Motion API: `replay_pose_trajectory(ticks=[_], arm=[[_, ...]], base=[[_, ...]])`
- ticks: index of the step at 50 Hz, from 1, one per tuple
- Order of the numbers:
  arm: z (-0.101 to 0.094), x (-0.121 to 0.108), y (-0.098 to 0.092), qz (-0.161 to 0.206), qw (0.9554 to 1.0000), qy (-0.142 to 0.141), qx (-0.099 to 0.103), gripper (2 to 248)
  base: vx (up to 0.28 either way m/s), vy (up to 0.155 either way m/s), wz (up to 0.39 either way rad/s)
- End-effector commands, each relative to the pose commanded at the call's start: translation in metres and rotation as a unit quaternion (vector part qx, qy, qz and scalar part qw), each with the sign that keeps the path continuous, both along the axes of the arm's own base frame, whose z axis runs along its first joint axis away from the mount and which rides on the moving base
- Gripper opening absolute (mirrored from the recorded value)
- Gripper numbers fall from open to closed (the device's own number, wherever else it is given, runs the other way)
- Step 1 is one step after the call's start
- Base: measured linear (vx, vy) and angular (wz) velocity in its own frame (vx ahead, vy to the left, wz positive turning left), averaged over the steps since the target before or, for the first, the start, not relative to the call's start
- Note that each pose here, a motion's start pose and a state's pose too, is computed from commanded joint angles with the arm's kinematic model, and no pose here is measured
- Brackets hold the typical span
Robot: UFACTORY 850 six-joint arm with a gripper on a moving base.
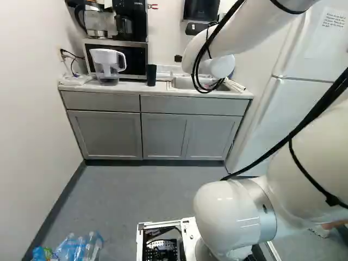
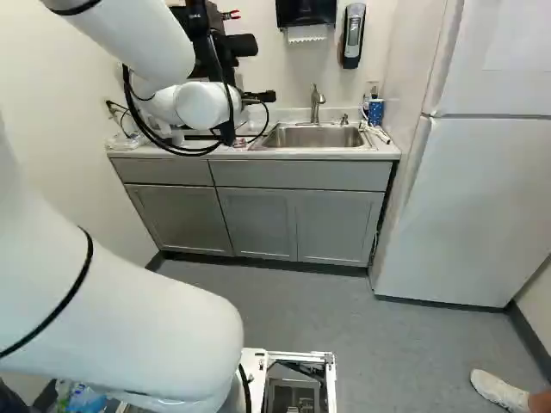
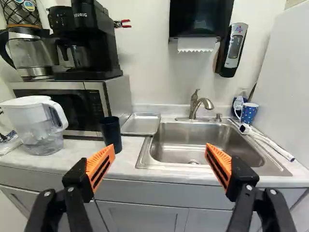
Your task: Rinse the cup and place it in the tray
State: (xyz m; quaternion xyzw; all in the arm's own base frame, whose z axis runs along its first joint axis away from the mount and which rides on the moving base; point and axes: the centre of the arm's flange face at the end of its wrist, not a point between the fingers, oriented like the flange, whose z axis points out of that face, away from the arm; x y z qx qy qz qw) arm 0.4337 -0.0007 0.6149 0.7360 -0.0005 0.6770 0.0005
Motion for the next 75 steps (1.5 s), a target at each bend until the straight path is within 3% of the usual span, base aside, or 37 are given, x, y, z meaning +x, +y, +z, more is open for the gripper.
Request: replay_pose_trajectory(ticks=[30, 75], arm=[[0.028, 0.009, 0.0, 0.0, 1.0, -0.002, 0.0, 247], [0.028, 0.009, 0.0, 0.0, 1.0, -0.002, 0.0, 247]], base=[[0.0, 0.0, 0.0], [0.0, 0.0, 0.0]])
